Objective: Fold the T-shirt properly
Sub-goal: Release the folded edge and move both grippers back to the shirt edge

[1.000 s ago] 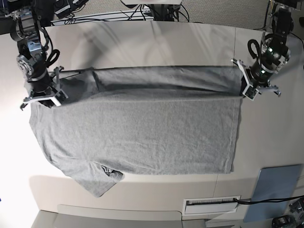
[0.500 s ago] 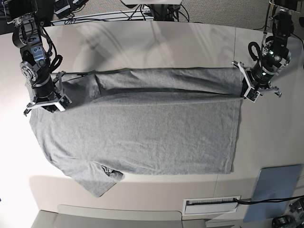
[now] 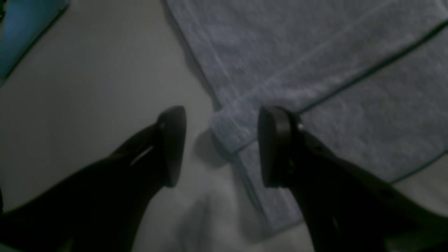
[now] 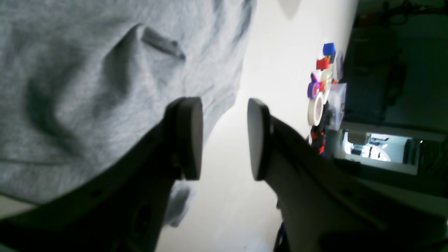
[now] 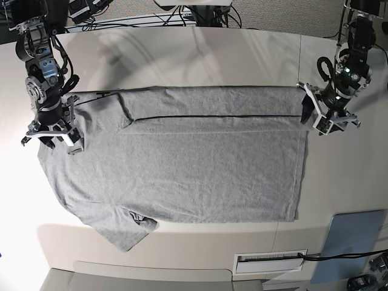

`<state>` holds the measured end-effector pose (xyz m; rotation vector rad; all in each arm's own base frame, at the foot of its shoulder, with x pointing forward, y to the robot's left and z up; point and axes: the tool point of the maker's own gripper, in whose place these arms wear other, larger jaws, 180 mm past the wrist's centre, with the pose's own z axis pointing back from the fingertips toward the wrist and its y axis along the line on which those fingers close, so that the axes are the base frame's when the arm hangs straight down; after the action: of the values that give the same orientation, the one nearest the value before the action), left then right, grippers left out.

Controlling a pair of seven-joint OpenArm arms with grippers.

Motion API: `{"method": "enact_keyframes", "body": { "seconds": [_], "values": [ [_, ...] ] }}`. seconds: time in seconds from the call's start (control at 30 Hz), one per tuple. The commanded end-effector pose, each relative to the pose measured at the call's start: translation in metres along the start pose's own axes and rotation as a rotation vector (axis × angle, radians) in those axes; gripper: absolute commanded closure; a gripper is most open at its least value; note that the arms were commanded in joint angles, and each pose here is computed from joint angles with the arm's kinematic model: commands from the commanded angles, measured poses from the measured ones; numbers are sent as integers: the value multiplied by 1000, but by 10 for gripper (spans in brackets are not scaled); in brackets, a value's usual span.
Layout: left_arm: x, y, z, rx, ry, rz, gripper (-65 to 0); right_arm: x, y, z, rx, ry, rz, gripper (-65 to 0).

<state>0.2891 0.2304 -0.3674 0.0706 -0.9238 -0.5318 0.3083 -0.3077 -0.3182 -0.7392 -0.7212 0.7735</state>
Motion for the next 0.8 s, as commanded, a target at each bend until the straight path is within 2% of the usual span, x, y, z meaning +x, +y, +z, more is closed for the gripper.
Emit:
{"method": "enact_keyframes", "body": {
  "seconds": [0.0,0.07,0.13,0.27,0.3,0.5,0.6,0.7,0.77],
  "values": [
    [12,8,3,9,-38,11,-339,4,-20,1,-59,-15,-17,-215],
    [11,3,3,-21,-40,70,-331,3,-20,1,-60,-12,-76,-214],
    [10,-2,3,-46,-31,123,-275,3,-20,1,-72,-10,-135,-197],
    [13,-15,1,-77,-50,211,-40,3,-8,1,-68,7,-215,-31],
    [13,-21,-1,-83,-48,229,0,1,-3,-1,-59,19,-228,0],
    [-15,-48,-17,-100,12,367,0,-35,24,-18,-17,124,-303,0],
    [-31,-59,-23,-132,40,459,0,-49,41,-23,41,167,-364,0],
    [-47,-76,-21,-203,83,476,0,-65,58,-22,95,218,-362,0],
    [-60,-82,-16,-213,134,477,0,-73,68,-17,114,236,-349,0]
  ]
}}
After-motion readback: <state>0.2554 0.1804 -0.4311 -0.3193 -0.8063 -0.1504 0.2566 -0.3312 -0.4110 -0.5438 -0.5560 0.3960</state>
